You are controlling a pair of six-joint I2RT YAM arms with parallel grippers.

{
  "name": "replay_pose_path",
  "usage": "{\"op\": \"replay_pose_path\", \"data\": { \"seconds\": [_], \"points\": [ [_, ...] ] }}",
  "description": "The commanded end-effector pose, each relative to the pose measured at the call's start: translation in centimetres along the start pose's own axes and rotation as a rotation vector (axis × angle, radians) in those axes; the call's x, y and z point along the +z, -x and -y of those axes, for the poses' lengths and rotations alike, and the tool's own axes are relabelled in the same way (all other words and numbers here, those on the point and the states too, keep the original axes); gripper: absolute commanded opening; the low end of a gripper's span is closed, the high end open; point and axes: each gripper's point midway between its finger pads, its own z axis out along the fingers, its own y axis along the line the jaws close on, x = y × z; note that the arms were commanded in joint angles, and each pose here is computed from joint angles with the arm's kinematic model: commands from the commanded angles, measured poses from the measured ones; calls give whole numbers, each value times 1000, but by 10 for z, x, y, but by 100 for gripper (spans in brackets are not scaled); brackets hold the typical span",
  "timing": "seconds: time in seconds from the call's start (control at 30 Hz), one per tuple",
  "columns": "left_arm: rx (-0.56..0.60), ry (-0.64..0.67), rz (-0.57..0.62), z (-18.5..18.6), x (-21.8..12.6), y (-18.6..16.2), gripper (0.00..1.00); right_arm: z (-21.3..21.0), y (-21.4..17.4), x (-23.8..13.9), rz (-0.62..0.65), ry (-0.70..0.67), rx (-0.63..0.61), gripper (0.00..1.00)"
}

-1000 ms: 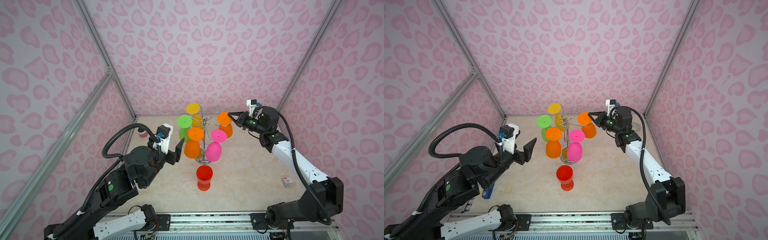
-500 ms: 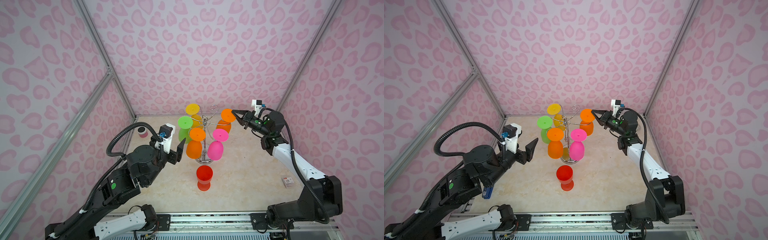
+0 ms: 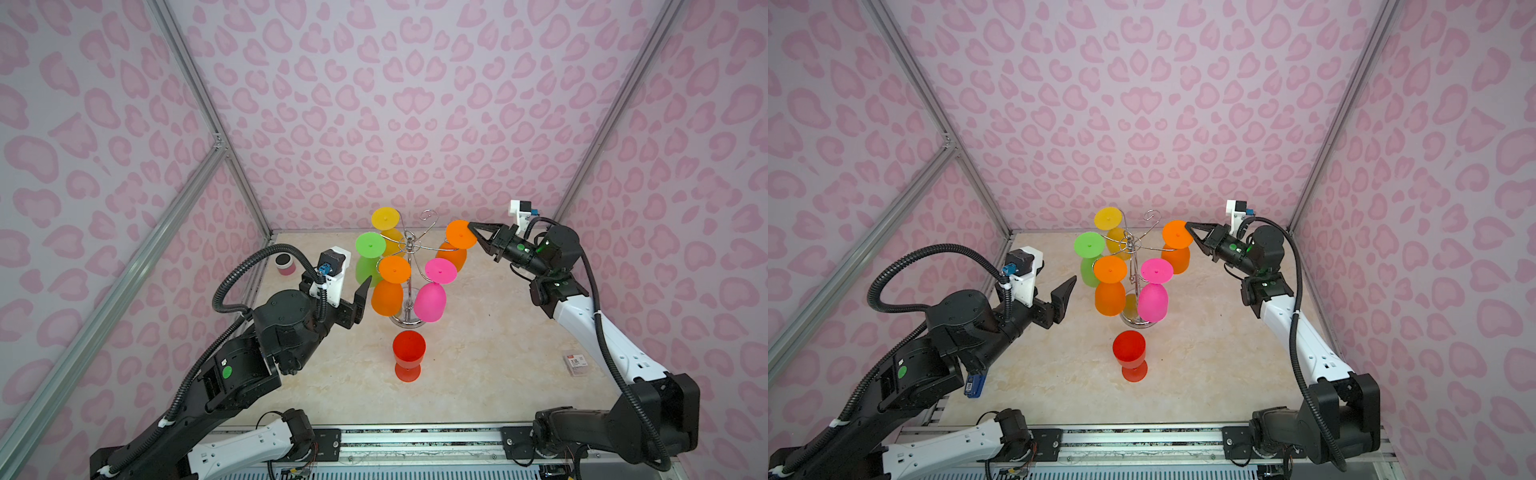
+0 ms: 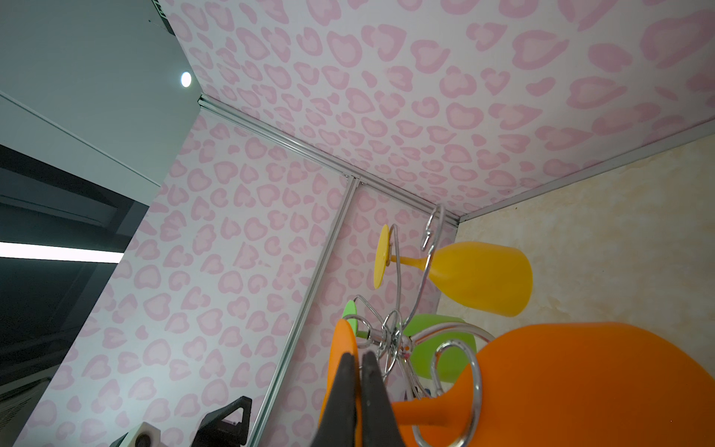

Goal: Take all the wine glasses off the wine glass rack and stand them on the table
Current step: 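Close the right gripper on the orange glass's base disc on the rack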

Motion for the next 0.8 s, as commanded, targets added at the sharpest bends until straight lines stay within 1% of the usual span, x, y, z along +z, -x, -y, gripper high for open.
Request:
{"op": "replay_pose_path", "data": {
  "seconds": [0.0,0.2,0.43,0.77],
  "points": [
    [-22,-7,22,1,0,6,76,5,-7,-4,-15,-26,-27,0],
    [-19,-12,21,2,2,6,76,4,-18,-4,-37,-40,-33,0],
    [-15,-22,23,5,2,8,76,5,-27,12,-69,-32,-27,0],
    [-17,-19,21,3,1,5,76,4,-22,38,-88,-11,-28,0]
  ]
}}
